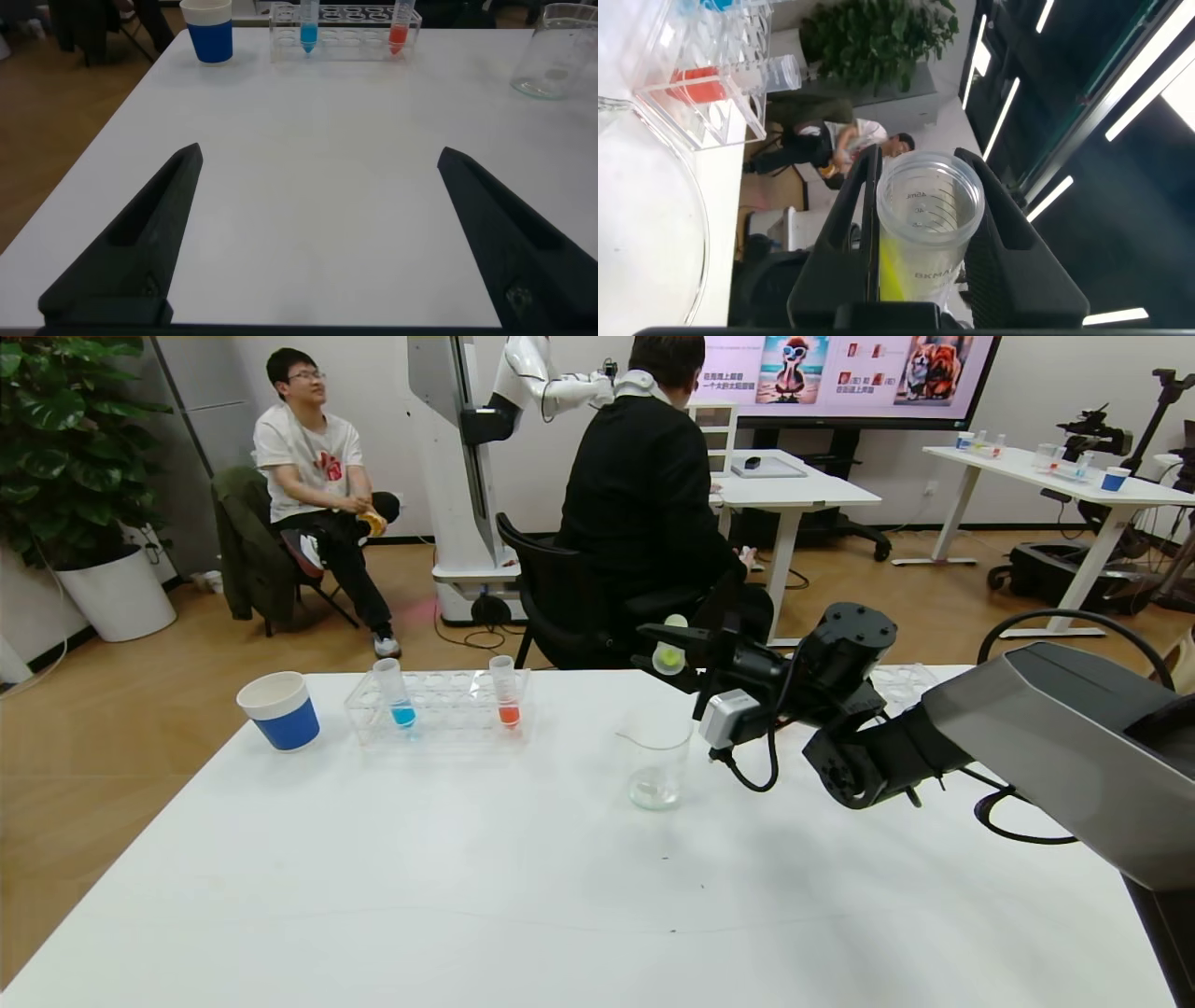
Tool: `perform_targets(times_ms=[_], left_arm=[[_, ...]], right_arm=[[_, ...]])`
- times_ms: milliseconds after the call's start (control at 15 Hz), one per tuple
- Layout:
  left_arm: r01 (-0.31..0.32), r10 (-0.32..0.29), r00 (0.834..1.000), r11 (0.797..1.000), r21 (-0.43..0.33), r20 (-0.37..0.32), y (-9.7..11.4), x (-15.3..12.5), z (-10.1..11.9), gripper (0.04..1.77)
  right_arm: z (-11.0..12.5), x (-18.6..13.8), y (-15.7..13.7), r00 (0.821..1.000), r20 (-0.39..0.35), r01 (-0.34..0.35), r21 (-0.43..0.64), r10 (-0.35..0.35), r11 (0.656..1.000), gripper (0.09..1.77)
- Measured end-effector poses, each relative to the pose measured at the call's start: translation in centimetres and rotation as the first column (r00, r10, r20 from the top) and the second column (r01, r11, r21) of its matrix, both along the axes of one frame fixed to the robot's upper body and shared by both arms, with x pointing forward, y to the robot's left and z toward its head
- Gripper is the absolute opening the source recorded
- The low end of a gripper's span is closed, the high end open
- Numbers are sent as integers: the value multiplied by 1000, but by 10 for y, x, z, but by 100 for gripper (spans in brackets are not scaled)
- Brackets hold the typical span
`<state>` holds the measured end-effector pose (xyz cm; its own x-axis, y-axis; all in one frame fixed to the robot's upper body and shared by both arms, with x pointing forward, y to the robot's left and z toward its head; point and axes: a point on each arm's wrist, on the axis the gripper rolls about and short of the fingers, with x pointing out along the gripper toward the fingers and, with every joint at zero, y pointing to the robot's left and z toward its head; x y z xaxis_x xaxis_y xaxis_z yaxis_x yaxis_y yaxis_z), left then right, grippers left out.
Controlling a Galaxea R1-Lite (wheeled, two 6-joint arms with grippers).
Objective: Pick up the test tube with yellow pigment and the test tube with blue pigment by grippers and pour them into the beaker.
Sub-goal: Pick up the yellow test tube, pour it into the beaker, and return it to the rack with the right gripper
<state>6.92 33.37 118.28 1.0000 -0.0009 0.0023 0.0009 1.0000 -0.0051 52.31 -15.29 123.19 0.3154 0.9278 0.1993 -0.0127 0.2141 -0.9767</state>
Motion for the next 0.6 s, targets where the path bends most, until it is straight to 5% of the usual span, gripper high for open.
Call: perform_targets(times_ms=[600], left_arm=[[0,0,1000,1000,0,0,0,0,0,175]], right_arm=[[-10,8,3,995,102,-9,13,7,1000,52]])
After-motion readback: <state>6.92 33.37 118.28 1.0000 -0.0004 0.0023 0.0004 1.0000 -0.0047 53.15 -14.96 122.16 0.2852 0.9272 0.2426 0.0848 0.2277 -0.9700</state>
